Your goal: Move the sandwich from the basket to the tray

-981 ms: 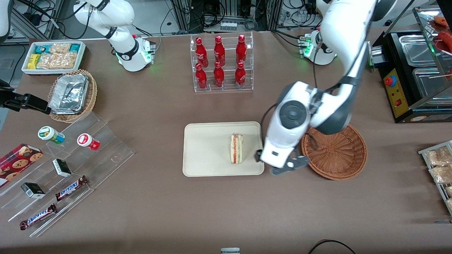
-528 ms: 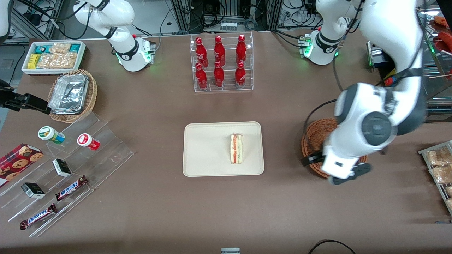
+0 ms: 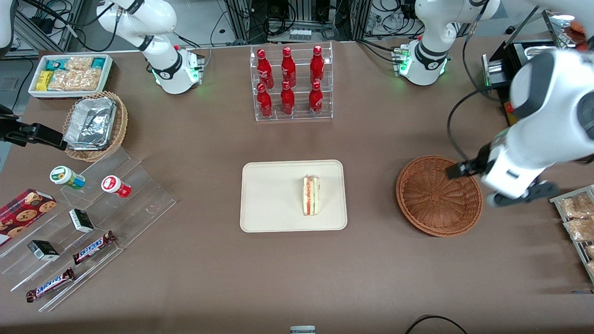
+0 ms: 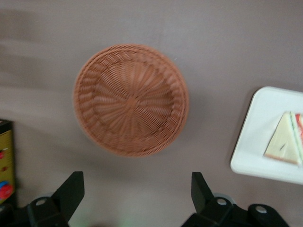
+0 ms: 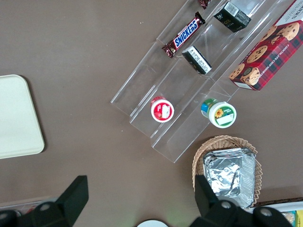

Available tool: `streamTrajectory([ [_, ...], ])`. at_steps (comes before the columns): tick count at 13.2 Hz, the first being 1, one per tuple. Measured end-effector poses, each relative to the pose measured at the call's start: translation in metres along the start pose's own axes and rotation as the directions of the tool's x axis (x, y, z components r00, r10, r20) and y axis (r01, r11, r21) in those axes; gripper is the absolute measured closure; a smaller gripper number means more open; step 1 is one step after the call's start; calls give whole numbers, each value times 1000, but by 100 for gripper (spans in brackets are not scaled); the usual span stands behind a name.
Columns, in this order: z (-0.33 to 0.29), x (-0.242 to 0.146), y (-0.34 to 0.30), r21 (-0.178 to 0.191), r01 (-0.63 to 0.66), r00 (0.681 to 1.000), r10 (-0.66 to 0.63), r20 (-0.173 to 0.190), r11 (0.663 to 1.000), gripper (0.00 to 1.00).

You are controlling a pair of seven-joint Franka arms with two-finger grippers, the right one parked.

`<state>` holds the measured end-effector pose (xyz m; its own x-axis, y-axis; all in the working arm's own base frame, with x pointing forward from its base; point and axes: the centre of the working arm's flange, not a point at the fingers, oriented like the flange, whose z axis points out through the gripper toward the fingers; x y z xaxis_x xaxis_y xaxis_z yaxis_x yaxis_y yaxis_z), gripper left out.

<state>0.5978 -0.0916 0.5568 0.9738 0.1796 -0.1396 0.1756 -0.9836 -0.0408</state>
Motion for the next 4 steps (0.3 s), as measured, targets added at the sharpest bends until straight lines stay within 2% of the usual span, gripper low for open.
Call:
streamTrajectory([
  [4, -51, -40, -47, 4, -50, 999, 50, -14, 999, 0],
])
